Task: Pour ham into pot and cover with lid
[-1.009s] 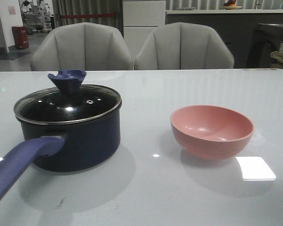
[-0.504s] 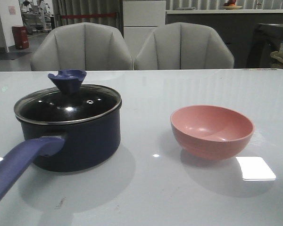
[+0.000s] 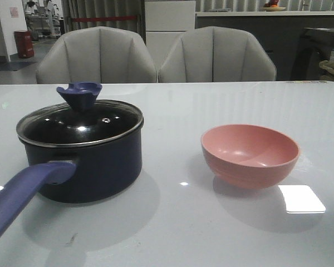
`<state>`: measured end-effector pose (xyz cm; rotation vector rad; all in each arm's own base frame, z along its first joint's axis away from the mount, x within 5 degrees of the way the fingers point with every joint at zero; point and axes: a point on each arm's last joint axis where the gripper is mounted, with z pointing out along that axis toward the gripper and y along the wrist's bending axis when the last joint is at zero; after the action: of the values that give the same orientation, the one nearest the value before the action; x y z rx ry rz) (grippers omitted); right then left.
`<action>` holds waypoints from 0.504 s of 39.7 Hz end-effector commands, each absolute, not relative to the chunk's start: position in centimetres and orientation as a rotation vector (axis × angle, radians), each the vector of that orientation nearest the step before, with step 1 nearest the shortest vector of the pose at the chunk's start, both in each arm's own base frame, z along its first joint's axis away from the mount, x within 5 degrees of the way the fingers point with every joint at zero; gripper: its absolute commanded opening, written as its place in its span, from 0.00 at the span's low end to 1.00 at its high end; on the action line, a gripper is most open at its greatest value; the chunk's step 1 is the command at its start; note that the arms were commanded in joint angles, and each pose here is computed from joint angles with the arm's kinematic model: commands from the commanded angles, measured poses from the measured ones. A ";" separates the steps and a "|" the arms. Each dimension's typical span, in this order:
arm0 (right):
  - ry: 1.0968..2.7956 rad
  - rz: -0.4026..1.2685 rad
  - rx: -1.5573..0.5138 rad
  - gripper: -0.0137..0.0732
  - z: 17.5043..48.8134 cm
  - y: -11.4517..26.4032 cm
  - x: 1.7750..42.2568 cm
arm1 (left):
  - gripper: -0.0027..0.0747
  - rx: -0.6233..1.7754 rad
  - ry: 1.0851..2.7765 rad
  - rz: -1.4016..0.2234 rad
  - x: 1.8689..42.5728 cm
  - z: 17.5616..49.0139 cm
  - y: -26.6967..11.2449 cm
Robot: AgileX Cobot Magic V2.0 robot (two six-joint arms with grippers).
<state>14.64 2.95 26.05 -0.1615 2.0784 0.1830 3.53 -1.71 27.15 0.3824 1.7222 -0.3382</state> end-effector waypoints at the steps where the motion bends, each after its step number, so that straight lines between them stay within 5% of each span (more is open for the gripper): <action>1: 1.966 0.174 -0.138 0.45 27.9 2.8 15.2 | 0.18 0.354 1.629 -0.371 3.6 28.7 -1.8; 13: 1.966 0.174 -0.138 0.45 27.9 2.8 15.2 | 0.18 0.347 1.636 -0.312 4.0 27.6 -1.7; 20: 1.967 0.174 -0.138 0.45 27.9 2.8 15.2 | 0.18 0.151 1.483 -0.186 4.4 25.0 -1.0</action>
<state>14.65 2.95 26.05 -0.1613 2.0776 0.1829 4.40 -1.28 24.30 0.2457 1.6648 -0.2166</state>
